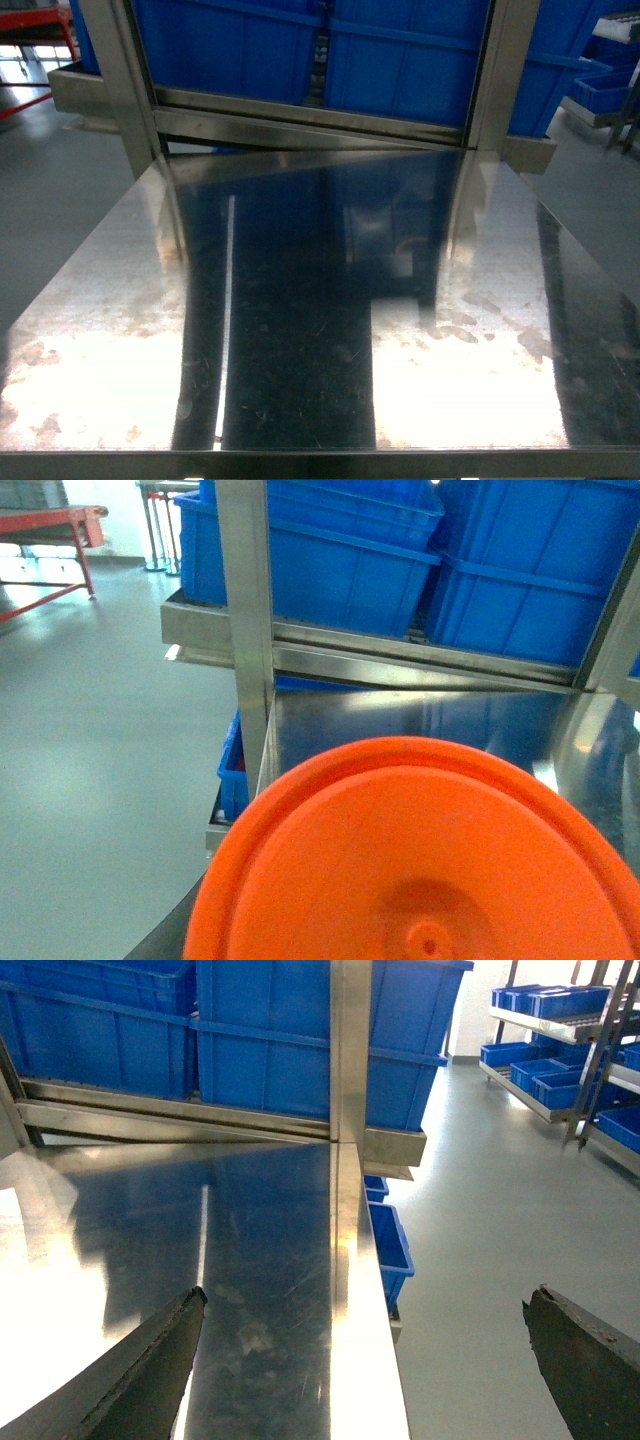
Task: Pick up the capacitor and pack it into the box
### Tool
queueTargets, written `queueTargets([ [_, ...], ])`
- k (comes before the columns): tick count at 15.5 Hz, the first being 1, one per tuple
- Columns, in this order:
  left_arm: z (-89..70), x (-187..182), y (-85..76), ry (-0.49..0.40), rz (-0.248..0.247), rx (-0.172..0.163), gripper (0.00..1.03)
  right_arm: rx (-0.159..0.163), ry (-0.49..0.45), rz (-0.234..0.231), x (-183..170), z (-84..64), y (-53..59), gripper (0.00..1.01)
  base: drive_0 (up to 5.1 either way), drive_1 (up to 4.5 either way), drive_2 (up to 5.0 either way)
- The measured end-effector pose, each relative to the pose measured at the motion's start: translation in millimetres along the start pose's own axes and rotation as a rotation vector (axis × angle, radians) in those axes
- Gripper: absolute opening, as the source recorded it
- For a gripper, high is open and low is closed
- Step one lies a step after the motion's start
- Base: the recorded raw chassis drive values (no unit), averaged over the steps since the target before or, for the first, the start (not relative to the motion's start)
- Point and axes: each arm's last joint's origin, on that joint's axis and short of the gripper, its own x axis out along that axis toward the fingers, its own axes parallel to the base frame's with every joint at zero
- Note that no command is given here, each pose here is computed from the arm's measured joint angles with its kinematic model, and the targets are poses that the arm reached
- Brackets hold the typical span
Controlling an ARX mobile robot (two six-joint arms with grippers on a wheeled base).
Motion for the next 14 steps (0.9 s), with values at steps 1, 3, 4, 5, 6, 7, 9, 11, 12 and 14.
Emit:
queueTargets([
  [1,-4.0,-4,6.0,-0.015,0.012,0.0,0.44,0.0,-0.001,0.0,0,0.1,0.0,0.98,0.0,0.0,0.0],
  [3,-15.3,-11,6.4,-0.015,0.007,0.001,0.44,0.0,0.0,0.0,0,0.0,0.0,0.98,0.0,0.0,0.0],
  [4,-22.2,-15,5.9,-0.007,0.003,0.001,0.44,0.0,0.0,0.0,0,0.0,0.0,0.98,0.0,0.0,0.0],
  [5,-26.4,-18,6.0,-0.008,0.003,0.001,0.44,0.0,0.0,-0.001,0,0.0,0.0,0.98,0.0,0.0,0.0],
  [6,-28.7,-20,6.1,-0.012,0.004,0.001,0.44,0.0,0.0,0.0,0,0.0,0.0,0.98,0.0,0.0,0.0],
  [7,-32.2,-23,6.1,-0.011,0.004,0.001,0.44,0.0,0.0,0.0,0,0.0,0.0,0.98,0.0,0.0,0.0],
  [9,-38.0,-27,6.2,-0.012,0.004,0.001,0.44,0.0,0.0,0.0,0,0.0,0.0,0.98,0.0,0.0,0.0],
  [11,-43.2,-31,6.3,-0.009,0.004,0.001,0.44,0.0,0.0,0.0,0,0.0,0.0,0.98,0.0,0.0,0.0],
  [12,-44.2,-33,6.3,-0.011,0.004,0.001,0.44,0.0,0.0,0.0,0,0.0,0.0,0.98,0.0,0.0,0.0],
  [14,-51.7,-37,6.4,-0.032,0.003,0.001,0.44,0.0,0.0,0.0,0,0.0,0.0,0.98,0.0,0.0,0.0],
])
